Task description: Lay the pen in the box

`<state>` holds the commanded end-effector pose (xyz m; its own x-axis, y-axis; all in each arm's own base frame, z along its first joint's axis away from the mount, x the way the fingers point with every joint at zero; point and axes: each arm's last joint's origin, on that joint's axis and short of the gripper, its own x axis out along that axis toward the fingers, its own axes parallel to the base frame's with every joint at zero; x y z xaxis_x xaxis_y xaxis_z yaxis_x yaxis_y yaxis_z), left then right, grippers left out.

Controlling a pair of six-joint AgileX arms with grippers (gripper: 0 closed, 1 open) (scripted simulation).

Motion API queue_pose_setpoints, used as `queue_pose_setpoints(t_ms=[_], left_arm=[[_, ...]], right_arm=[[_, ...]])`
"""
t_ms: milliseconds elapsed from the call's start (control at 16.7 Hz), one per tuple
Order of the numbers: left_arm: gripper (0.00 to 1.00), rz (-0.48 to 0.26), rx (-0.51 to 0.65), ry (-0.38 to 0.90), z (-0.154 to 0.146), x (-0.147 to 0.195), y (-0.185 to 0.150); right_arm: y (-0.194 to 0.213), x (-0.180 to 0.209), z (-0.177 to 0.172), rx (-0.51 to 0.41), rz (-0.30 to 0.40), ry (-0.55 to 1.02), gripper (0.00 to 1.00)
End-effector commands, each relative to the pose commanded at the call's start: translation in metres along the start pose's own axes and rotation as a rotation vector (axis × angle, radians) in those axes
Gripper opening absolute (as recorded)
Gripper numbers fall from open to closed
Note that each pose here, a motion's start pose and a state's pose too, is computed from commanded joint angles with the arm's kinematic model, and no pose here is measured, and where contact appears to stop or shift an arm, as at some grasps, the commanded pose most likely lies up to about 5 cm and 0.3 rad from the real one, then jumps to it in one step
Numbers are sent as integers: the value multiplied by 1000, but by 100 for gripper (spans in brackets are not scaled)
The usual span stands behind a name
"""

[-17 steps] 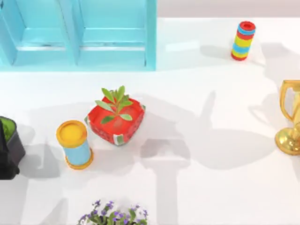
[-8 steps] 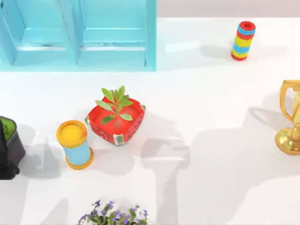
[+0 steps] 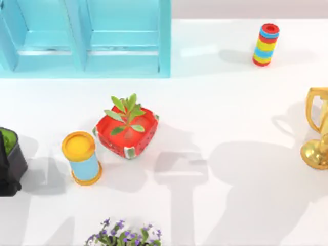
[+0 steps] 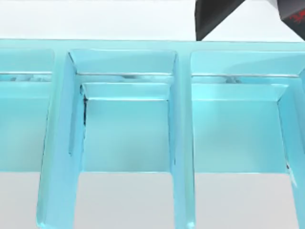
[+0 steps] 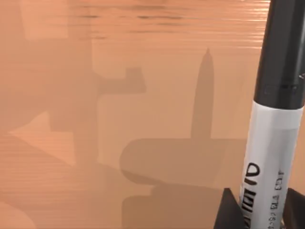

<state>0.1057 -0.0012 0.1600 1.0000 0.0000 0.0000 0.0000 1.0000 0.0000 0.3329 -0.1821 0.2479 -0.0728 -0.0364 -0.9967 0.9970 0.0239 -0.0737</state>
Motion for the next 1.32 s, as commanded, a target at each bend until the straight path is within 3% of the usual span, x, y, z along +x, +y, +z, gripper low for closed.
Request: queue_pose_setpoints(t_ms=[600, 900, 1140, 1320], left_arm=[[100, 0, 0, 0, 0, 0, 0], [100, 0, 0, 0, 0, 0, 0], [100, 0, 0, 0, 0, 0, 0], [100, 0, 0, 0, 0, 0, 0]], right_arm=[[8, 50, -29, -38, -67, 1, 0], [1, 61, -25, 2, -6, 3, 0], [0, 61, -25, 4, -4, 3, 0], [0, 61, -25, 4, -4, 3, 23]])
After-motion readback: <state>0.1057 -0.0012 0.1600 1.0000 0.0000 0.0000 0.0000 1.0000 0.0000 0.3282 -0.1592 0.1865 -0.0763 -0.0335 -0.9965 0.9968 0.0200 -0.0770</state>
